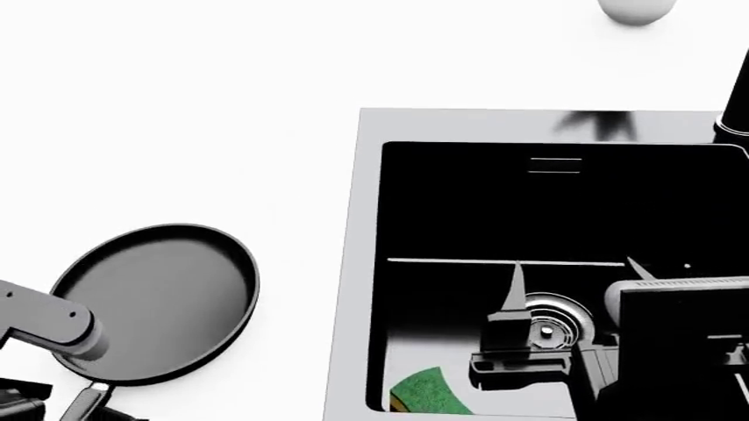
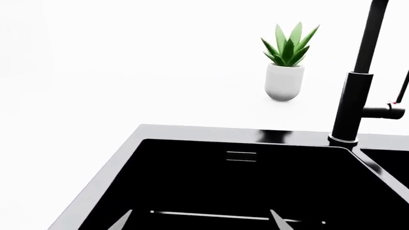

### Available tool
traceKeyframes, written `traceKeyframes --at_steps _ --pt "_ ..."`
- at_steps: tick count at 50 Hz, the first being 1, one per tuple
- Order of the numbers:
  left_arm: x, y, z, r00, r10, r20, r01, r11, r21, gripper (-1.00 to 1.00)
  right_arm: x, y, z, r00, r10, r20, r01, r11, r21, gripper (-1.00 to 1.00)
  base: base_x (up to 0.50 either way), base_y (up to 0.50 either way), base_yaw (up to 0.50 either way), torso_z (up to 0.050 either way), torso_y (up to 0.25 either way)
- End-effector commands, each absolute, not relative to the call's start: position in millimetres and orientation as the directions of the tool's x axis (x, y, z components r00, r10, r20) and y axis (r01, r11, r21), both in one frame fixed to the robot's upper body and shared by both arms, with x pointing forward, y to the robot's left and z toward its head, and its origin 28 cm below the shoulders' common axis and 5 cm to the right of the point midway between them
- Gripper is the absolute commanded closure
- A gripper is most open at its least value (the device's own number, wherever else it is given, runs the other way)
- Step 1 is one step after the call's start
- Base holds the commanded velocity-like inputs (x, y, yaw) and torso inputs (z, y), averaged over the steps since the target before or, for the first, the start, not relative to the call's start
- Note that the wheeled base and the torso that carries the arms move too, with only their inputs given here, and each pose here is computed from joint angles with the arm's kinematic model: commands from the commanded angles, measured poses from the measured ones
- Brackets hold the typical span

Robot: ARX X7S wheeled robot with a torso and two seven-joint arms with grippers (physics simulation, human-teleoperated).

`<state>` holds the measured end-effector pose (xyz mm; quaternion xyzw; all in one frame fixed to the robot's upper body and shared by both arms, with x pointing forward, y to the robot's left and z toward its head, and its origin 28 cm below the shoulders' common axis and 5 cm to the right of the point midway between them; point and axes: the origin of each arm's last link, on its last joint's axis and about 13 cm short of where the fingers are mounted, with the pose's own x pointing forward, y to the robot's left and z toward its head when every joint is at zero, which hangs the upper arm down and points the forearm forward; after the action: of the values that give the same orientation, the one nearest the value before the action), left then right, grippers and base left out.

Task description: Pick the pan and sponge and place them into the sink. Then turn on the water.

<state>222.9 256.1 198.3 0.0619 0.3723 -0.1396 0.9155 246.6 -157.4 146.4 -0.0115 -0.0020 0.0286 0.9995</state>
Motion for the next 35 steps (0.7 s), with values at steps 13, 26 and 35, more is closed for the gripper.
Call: traceKeyframes --at_steps 13,26,35 --pt "232.6 261.9 187.3 0.664 -0.189 -0.724 0.274 0.962 0.001 -1.0 246.3 -156.5 143.6 0.998 0.056 0.004 -0.056 0.998 -0.02 -1.0 0.0 0.0 0.0 0.0 0.0" --pt "235.5 263.6 182.2 0.66 -0.19 -0.727 0.272 0.962 -0.005 -1.0 245.9 -156.0 143.4 0.998 0.059 0.005 -0.059 0.998 -0.018 -1.0 0.0 0.0 0.0 0.0 0.0" --pt "236.2 263.0 177.6 0.643 -0.198 -0.74 0.279 0.96 -0.015 -1.0 245.3 -156.5 142.1 0.998 0.056 0.003 -0.056 0.998 -0.018 -1.0 0.0 0.0 0.0 0.0 0.0"
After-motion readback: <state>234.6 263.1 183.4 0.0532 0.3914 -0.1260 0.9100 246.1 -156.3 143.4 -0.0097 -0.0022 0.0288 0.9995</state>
